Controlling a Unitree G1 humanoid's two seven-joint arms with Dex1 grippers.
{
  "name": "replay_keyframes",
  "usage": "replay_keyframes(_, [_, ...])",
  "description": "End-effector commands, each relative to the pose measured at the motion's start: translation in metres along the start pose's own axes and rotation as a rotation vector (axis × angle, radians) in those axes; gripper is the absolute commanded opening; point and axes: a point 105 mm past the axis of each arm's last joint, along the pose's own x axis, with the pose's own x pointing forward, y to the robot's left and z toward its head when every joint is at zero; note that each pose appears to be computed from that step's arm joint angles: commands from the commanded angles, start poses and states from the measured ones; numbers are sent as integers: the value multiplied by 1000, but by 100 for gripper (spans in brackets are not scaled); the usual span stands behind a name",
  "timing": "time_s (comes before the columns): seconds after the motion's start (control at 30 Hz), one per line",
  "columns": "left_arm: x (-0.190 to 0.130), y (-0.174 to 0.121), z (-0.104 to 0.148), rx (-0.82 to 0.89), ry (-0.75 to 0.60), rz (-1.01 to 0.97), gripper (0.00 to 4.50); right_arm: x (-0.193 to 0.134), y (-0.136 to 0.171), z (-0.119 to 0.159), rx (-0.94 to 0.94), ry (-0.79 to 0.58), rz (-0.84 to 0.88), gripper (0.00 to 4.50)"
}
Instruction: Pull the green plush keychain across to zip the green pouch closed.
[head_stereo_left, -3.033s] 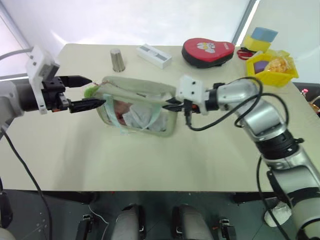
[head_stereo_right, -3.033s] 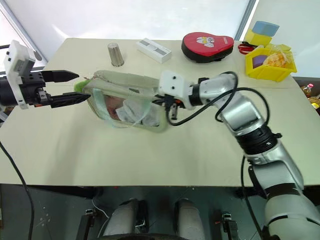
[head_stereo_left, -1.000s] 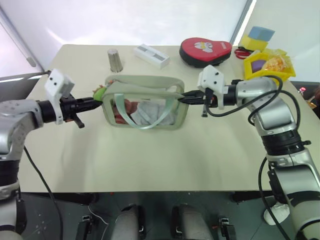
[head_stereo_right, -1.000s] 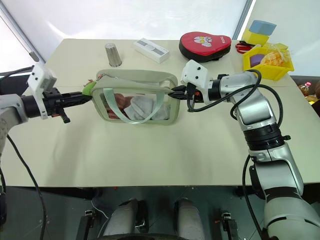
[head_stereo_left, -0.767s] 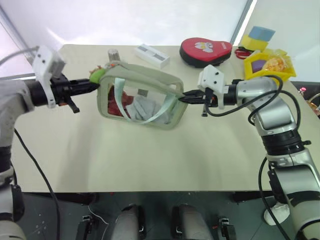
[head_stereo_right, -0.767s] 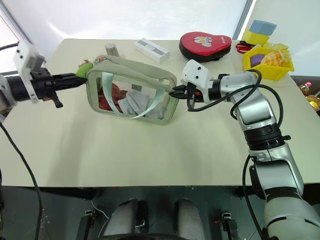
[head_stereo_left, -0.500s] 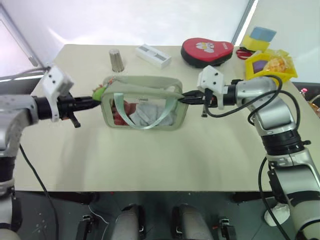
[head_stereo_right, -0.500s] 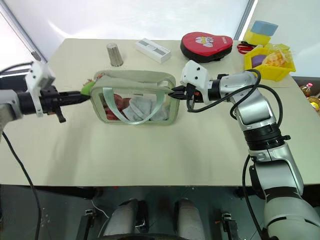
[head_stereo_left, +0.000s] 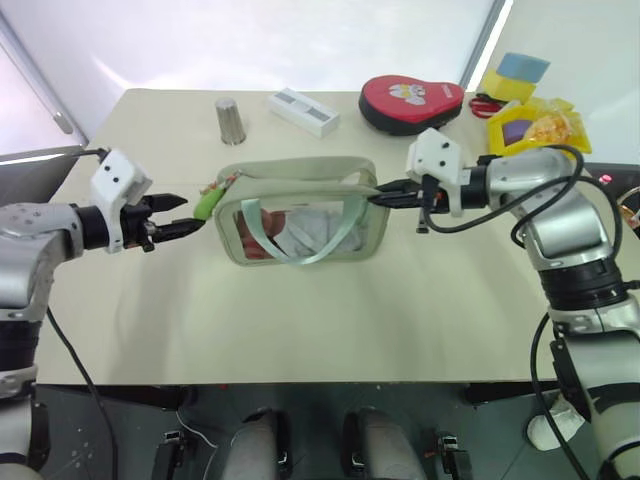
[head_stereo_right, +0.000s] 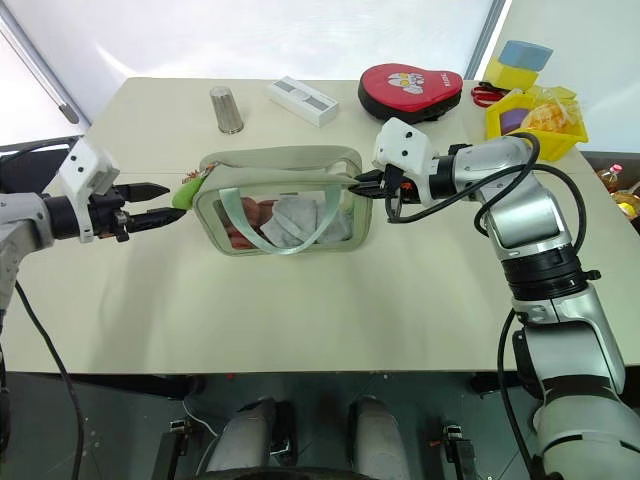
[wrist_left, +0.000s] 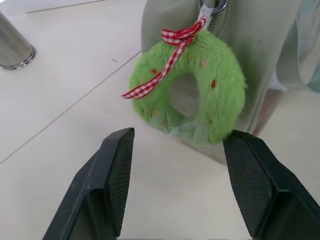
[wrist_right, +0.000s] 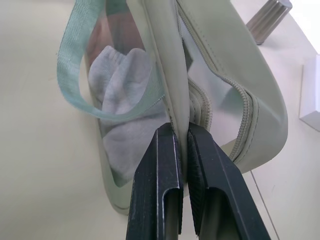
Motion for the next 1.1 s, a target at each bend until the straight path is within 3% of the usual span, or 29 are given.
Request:
replay_keyframes(0.03, [-4,6,15,38,-48,29,259,-6,-9,19,-46,-55,-40,0])
replay_keyframes(0.2, [-1,0,15,28,-58,11,259,-4,-8,19,-44,-59,-39,0])
replay_keyframes(0.3, [0,0,15,27,-69,14,176,-4,-8,20,-43,-61,-39,0])
replay_keyframes(0.4, [-1,1,20,21,-91,17,27,-2,-7,21,-42,-64,-36,0])
replay_keyframes(0.43, [-2,2,21,24,-95,22,2,-2,-6,21,-41,-65,-35,0])
replay_keyframes(0.57, [-8,9,36,42,-119,41,2,-1,-6,21,-40,-66,-36,0])
replay_keyframes(0.67, [-12,10,62,76,-180,38,2,0,-6,21,-41,-67,-38,0])
replay_keyframes(0.83, [1,-14,98,180,-230,-69,2,0,-5,22,-41,-70,-39,0])
replay_keyframes(0.97, [28,-40,96,265,-202,-149,2,1,-6,21,-39,-69,-46,0])
replay_keyframes(1.1, [44,-42,86,303,-171,-152,2,2,-6,21,-35,-69,-52,0])
